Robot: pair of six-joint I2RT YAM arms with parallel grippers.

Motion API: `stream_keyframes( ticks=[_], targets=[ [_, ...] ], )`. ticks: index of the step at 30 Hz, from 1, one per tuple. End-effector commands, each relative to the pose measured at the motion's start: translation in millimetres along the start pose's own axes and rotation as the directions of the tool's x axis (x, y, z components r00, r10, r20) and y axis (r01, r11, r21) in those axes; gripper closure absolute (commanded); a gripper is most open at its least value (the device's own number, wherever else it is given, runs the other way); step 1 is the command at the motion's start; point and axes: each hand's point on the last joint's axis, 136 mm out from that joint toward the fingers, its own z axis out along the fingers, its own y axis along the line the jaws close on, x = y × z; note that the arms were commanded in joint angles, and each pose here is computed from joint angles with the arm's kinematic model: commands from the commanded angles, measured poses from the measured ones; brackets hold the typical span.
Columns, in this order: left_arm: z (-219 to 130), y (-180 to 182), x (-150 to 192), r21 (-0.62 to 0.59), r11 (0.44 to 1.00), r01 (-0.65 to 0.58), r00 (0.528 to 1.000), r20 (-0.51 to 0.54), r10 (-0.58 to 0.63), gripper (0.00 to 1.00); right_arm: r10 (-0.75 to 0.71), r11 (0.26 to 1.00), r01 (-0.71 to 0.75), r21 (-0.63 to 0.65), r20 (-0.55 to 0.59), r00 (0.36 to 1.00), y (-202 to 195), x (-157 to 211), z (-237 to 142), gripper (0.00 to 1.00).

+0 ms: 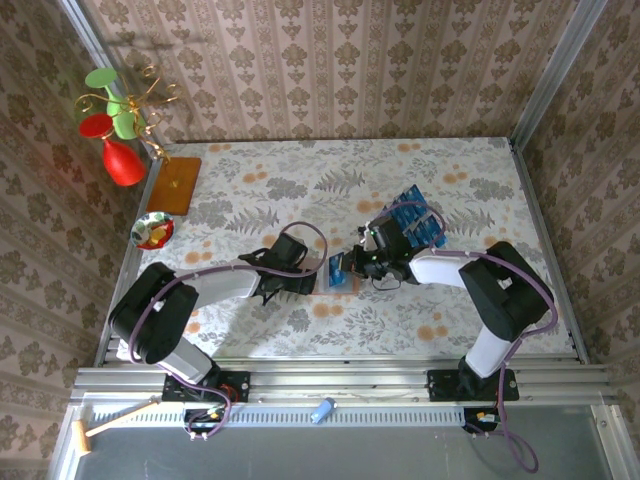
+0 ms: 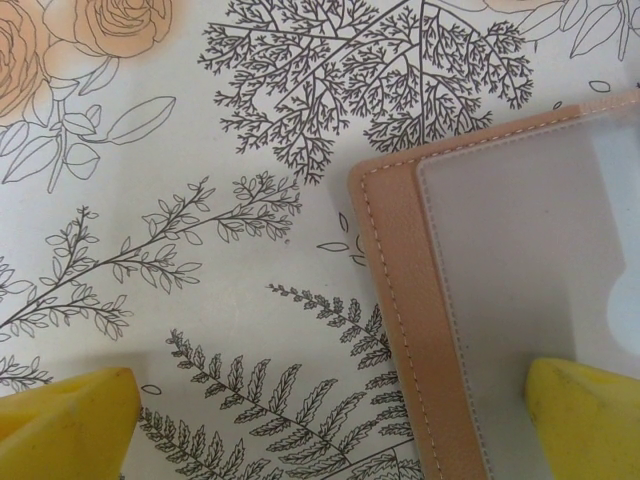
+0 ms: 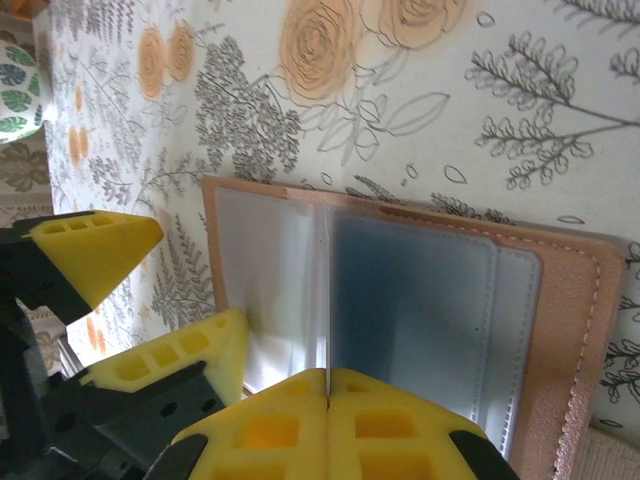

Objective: Put the credit cards into the card holder

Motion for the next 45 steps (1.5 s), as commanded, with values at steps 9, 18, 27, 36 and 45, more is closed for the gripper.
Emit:
stream_keyframes(
  ticks=[9,18,27,36,45],
  targets=[
    [-15.2,5.5,-8.7,-0.001,1.0,0.024,0.999,0.03,-0.024,0.0,-0.045,0.992,0.051,-0.118,0.059,0.997,32.9,-16.9,-10.8,1.0],
    [-14.0,10.4,-3.9,-0.016,0.999,0.032,0.999,0.023,-0.031,0.0,-0.03,0.989,0.042,-0.141,0.09,0.995,27.9,-18.7,-4.5,1.0],
    [-10.0,15.8,5.5,-0.027,0.999,0.046,0.999,0.01,-0.046,0.0,-0.024,0.987,0.042,-0.154,0.116,0.993,19.4,-17.5,1.8,1.0],
    [-7.0,18.3,9.5,-0.037,0.998,0.047,0.999,0.002,-0.047,0.0,-0.017,0.989,0.034,-0.142,0.115,0.993,7.9,-13.0,8.0,1.0],
    [-6.6,19.6,10.3,-0.04,0.998,0.047,0.999,0.003,-0.047,0.0,-0.014,0.991,0.028,-0.134,0.106,0.994,-0.5,-9.4,14.6,1.0]
  ],
)
